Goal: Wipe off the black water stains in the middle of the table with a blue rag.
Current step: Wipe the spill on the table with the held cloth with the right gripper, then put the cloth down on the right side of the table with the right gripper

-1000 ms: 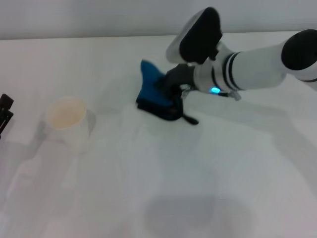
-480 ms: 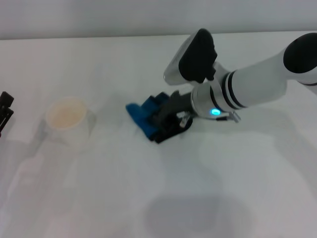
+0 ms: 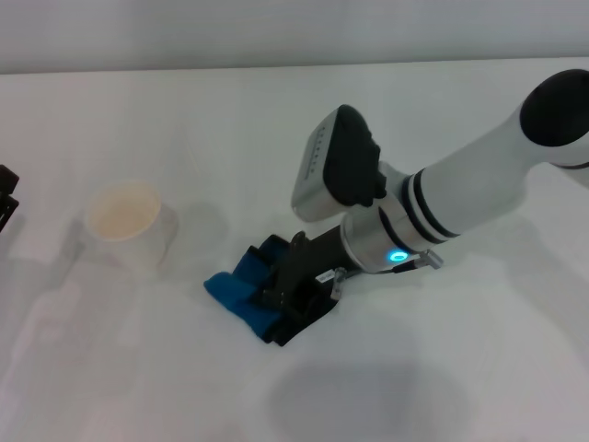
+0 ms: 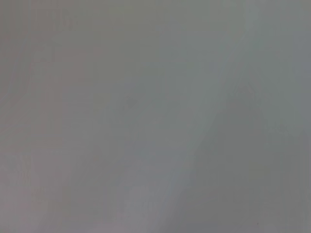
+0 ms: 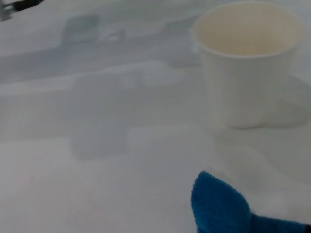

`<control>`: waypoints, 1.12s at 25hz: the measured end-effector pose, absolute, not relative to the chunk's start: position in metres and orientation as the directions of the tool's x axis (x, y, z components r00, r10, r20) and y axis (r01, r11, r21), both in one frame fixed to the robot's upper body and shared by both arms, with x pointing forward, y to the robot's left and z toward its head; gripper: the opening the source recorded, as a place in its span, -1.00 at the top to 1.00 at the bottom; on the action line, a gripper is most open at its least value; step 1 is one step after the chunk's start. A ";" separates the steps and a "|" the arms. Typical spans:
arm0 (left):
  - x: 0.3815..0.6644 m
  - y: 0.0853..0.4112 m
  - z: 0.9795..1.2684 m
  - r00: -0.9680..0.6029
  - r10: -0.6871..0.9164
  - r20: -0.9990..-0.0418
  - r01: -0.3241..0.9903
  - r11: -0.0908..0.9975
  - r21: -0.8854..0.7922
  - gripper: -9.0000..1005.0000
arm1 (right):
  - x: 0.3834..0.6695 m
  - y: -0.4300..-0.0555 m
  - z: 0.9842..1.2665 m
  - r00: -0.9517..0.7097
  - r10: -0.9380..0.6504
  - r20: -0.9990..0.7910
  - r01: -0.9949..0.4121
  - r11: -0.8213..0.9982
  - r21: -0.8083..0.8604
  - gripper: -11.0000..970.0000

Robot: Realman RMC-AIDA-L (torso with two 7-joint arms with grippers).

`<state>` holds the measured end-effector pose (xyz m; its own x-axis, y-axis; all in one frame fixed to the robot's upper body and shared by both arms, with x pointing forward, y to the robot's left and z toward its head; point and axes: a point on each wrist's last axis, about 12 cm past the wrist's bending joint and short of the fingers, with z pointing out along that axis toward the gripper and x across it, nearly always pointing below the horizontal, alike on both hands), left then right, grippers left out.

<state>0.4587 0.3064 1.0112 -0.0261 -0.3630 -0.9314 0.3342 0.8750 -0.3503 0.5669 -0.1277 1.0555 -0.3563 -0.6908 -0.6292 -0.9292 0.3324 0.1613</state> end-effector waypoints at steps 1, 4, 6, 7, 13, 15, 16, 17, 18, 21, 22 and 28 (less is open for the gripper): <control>0.459 0.306 1.011 -0.026 -0.363 -0.931 0.335 0.875 -0.350 -0.76 | 0.566 -0.126 1.055 -0.350 -0.694 -0.629 -0.932 0.326 0.159 0.85; 0.460 0.306 1.012 -0.025 -0.362 -0.932 0.335 0.875 -0.349 -0.76 | 0.568 -0.125 1.055 -0.349 -0.685 -0.639 -0.929 0.343 0.140 0.85; 0.460 0.307 1.012 -0.025 -0.361 -0.932 0.335 0.875 -0.348 -0.76 | 0.573 -0.126 1.055 -0.358 -0.664 -0.656 -0.918 0.380 0.116 0.85; 0.460 0.307 1.012 -0.025 -0.361 -0.932 0.335 0.875 -0.348 -0.76 | 0.576 -0.127 1.056 -0.362 -0.654 -0.664 -0.911 0.399 0.104 0.85; 0.459 0.307 1.011 -0.026 -0.361 -0.932 0.334 0.876 -0.349 -0.76 | 0.596 -0.145 1.058 -0.391 -0.617 -0.683 -0.861 0.507 0.035 0.85; 0.459 0.307 1.011 -0.026 -0.362 -0.932 0.334 0.876 -0.349 -0.76 | 0.604 -0.156 1.060 -0.410 -0.603 -0.684 -0.837 0.546 0.021 0.85; 0.459 0.307 1.011 -0.026 -0.361 -0.932 0.334 0.876 -0.349 -0.76 | 0.608 -0.161 1.061 -0.418 -0.597 -0.685 -0.826 0.563 0.013 0.85; 0.459 0.307 1.011 -0.026 -0.361 -0.932 0.334 0.876 -0.349 -0.76 | 0.611 -0.167 1.062 -0.424 -0.594 -0.683 -0.816 0.578 0.005 0.85; 0.459 0.307 1.011 -0.026 -0.361 -0.932 0.334 0.876 -0.349 -0.76 | 0.614 -0.173 1.062 -0.430 -0.594 -0.680 -0.805 0.593 -0.009 0.85; 0.459 0.307 1.012 -0.026 -0.362 -0.932 0.335 0.875 -0.349 -0.76 | 0.619 -0.188 1.064 -0.441 -0.595 -0.672 -0.781 0.623 -0.039 0.85; 0.459 0.307 1.012 -0.025 -0.362 -0.932 0.335 0.875 -0.349 -0.76 | 0.621 -0.194 1.064 -0.446 -0.592 -0.671 -0.770 0.636 -0.049 0.85; 0.460 0.307 1.012 -0.025 -0.362 -0.932 0.336 0.875 -0.348 -0.76 | 0.625 -0.217 1.067 -0.462 -0.611 -0.643 -0.754 0.652 -0.079 0.85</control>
<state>0.4596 0.3067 1.0118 -0.0247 -0.3617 -0.9320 0.3360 0.8750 -0.3485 0.6251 -0.2166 1.0671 -0.4620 -0.6111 -0.6427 -0.7538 0.6524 -0.0785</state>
